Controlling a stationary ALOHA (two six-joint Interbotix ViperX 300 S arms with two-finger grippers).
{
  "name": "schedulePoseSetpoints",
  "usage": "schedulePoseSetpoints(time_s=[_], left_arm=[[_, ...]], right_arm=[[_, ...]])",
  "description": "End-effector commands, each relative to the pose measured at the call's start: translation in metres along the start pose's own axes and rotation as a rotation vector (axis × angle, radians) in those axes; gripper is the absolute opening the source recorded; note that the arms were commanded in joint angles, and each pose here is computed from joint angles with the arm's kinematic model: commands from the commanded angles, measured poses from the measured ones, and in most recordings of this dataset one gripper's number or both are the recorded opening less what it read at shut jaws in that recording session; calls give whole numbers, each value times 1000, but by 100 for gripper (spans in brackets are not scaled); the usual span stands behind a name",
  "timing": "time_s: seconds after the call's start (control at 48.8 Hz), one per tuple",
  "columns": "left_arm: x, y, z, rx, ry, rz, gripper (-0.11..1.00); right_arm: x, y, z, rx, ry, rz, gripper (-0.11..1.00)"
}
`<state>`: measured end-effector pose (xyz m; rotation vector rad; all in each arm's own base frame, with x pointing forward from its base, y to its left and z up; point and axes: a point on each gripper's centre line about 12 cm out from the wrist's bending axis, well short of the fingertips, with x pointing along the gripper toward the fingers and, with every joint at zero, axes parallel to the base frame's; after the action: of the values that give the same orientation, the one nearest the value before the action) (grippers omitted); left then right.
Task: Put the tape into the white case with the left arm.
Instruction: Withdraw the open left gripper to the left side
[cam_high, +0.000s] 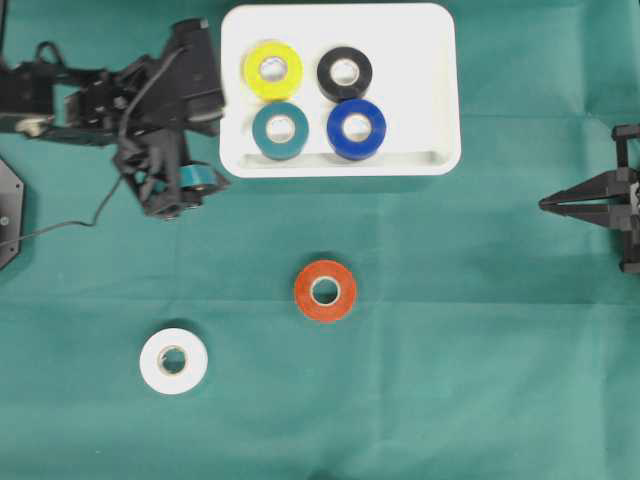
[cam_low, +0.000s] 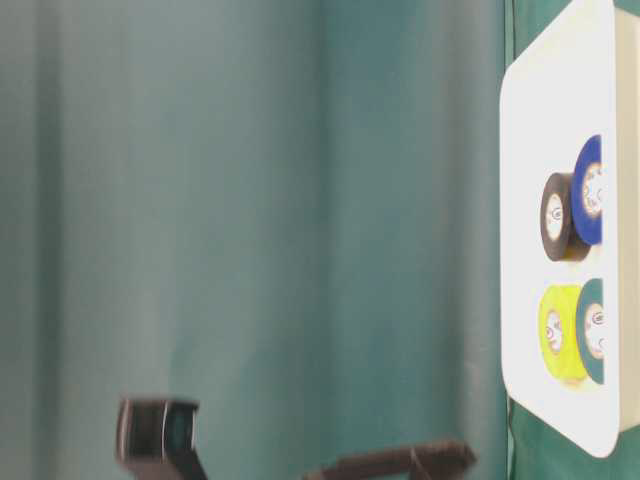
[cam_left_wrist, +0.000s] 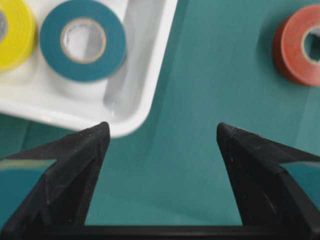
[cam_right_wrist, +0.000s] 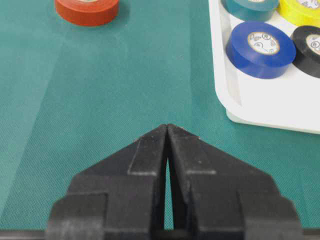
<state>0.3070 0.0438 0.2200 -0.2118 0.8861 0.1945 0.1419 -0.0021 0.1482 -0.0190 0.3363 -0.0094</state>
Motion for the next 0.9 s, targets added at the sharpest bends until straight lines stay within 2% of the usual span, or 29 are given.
schedulePoseSetpoints(time_s=[0.0,0.226,0.369,0.574,0.738,0.882], left_arm=[[-13,0,-4,3,-73,-11,87],[-33,4,-36,21,-215,-32,87],[-45,2,-59,101,-250,-45,87],[-55,-8,-77,198,-282,-86,87],[-57,-17,-87,249,-281,-122,87],[-57,-22,-91,270,-276,-142,87]], right_arm=[[1,0,5,2,-15,-1,-9],[1,0,5,2,-15,-1,-9],[1,0,5,2,-15,-1,-9],[1,0,5,0,-17,-1,-9],[1,0,5,0,-17,-1,-9],[1,0,6,0,-18,-1,-9]])
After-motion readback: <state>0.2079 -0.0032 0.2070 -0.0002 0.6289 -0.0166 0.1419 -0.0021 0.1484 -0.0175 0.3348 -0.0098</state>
